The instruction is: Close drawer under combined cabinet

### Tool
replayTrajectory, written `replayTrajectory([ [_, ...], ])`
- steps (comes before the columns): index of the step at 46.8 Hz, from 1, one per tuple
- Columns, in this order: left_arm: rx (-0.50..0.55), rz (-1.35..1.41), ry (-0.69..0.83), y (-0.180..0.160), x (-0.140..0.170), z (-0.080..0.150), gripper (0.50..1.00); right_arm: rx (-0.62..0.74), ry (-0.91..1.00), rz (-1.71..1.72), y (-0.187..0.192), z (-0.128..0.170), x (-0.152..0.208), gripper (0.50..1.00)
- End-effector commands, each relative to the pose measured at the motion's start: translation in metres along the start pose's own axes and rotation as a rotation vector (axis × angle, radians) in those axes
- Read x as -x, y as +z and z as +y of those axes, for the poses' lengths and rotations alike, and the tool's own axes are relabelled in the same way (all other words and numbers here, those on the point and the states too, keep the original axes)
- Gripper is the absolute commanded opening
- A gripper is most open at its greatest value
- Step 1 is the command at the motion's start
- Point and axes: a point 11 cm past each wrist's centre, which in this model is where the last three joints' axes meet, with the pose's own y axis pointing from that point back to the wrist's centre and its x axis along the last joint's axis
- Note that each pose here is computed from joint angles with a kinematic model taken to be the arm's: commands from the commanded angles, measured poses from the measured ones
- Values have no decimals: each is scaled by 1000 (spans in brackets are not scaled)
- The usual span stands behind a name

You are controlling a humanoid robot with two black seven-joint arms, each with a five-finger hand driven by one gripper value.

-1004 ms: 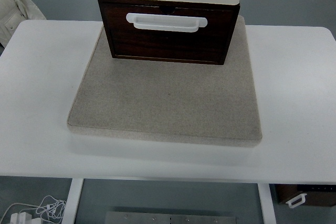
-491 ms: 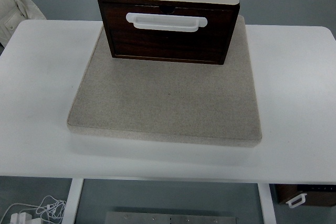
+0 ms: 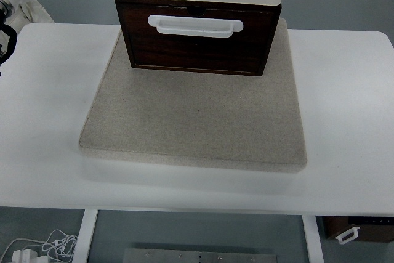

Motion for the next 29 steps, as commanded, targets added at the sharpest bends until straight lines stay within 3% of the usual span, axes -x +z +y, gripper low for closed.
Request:
replayTrajectory([
  [1,-12,19,9,-12,-4,0,1000,0,0,0,0,0,0,952],
  [14,-58,49,-19,-46,7,-5,1000,3,-2,0,2,0,1,952],
  [29,-79,64,-38,-63,16,-8,1000,8,-3,4,3,0,1,952],
])
